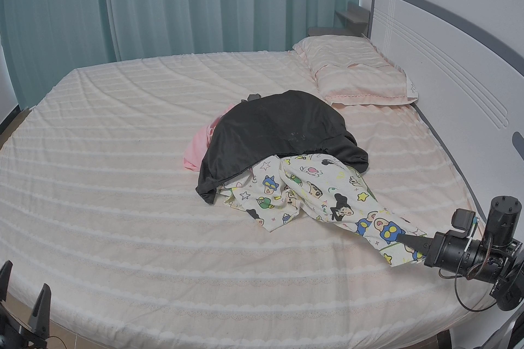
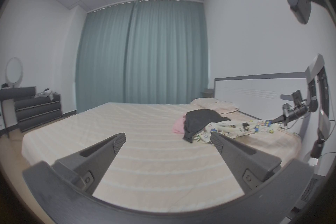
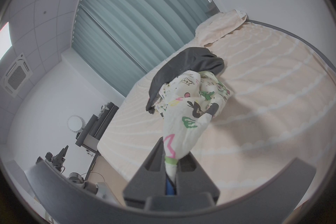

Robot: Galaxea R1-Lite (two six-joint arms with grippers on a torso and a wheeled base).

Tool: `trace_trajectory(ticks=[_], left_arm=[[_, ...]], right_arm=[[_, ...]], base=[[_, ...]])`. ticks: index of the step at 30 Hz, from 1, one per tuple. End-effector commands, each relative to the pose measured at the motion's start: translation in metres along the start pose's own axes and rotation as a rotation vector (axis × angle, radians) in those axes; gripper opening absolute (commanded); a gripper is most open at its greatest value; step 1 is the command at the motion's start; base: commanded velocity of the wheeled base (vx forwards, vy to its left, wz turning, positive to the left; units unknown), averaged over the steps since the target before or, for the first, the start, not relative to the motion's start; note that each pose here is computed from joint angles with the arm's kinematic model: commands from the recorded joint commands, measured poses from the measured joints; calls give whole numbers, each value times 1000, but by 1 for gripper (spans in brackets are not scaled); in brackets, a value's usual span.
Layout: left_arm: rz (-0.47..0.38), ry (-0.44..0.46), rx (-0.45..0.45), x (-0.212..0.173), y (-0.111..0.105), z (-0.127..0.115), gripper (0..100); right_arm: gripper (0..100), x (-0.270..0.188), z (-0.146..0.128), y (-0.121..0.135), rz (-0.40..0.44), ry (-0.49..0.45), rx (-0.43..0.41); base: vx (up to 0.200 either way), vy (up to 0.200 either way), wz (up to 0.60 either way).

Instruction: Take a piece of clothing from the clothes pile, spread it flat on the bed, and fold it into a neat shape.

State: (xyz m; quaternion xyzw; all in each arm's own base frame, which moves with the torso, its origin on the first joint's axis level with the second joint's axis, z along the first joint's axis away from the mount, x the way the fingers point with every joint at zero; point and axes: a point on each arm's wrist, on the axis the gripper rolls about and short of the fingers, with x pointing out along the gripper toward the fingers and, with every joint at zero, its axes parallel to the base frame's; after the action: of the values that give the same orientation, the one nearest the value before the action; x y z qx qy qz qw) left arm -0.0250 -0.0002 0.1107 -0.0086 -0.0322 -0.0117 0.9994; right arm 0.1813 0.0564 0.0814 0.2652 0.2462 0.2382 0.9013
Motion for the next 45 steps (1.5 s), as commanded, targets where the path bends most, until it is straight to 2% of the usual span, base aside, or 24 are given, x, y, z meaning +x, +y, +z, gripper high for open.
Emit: trace_trajectory(ticks=[1,2,3,5,6,7,8,9,11,14,16,21,24,26,27,31,34,38,42,43,45], left_arm=[[-355,226,101,59,-8,55,100],[-372,264,105,65,-8,51,100],[-416,324,121,79,-10,48,100],[-499,388,126,97,-15,44,100],[-575,430,125,112,-23,42,100],[-614,444,127,120,-28,40,100],[-614,444,127,120,-28,40,100],[-707,491,129,141,-45,32,100],[-743,530,142,165,-63,19,100],[-692,566,181,197,-84,-6,100],[-660,558,189,214,-98,-22,100],[-640,547,67,234,-139,-47,100],[-598,538,40,243,-157,-61,100],[-595,536,37,245,-160,-64,100],[-608,520,32,249,-168,-70,100],[-624,498,14,258,-183,-73,100],[-634,480,-52,264,-197,-70,100],[-642,459,-108,275,-212,-69,100],[-642,445,-116,282,-218,-70,100],[-645,424,-128,290,-226,-70,100],[-645,420,-129,293,-228,-71,100]], right_arm=[[0,-37,10,29,160,-97,-3],[0,-40,11,31,178,-105,1],[0,-46,13,35,220,-115,10],[0,-51,14,38,262,-113,24],[0,-53,14,39,277,-112,24],[0,-53,14,40,278,-113,24],[0,-53,14,40,278,-113,24],[0,-53,15,39,271,-119,26],[0,-53,15,37,262,-120,27],[0,-52,15,36,256,-117,31],[0,-51,15,36,254,-113,33],[0,-43,24,38,264,-128,23],[0,-37,26,40,277,-116,16],[0,-36,26,41,281,-112,15],[0,-33,29,44,297,-116,7],[0,-28,40,51,328,-146,-13],[0,-24,43,62,377,-143,-29],[0,-18,48,78,392,-130,-31],[0,-16,52,88,397,-142,-33],[0,-17,50,101,420,-118,-35],[0,-16,48,104,426,-101,-35]], base=[[0,0,0],[0,0,0],[0,0,0],[0,0,0],[0,0,0],[0,0,0],[0,0,0],[0,0,0],[0,0,0],[0,0,0],[0,0,0],[0,0,0],[0,0,0],[0,0,0],[0,0,0],[0,0,0],[0,0,0],[0,0,0],[0,0,0],[0,0,0],[0,0,0]])
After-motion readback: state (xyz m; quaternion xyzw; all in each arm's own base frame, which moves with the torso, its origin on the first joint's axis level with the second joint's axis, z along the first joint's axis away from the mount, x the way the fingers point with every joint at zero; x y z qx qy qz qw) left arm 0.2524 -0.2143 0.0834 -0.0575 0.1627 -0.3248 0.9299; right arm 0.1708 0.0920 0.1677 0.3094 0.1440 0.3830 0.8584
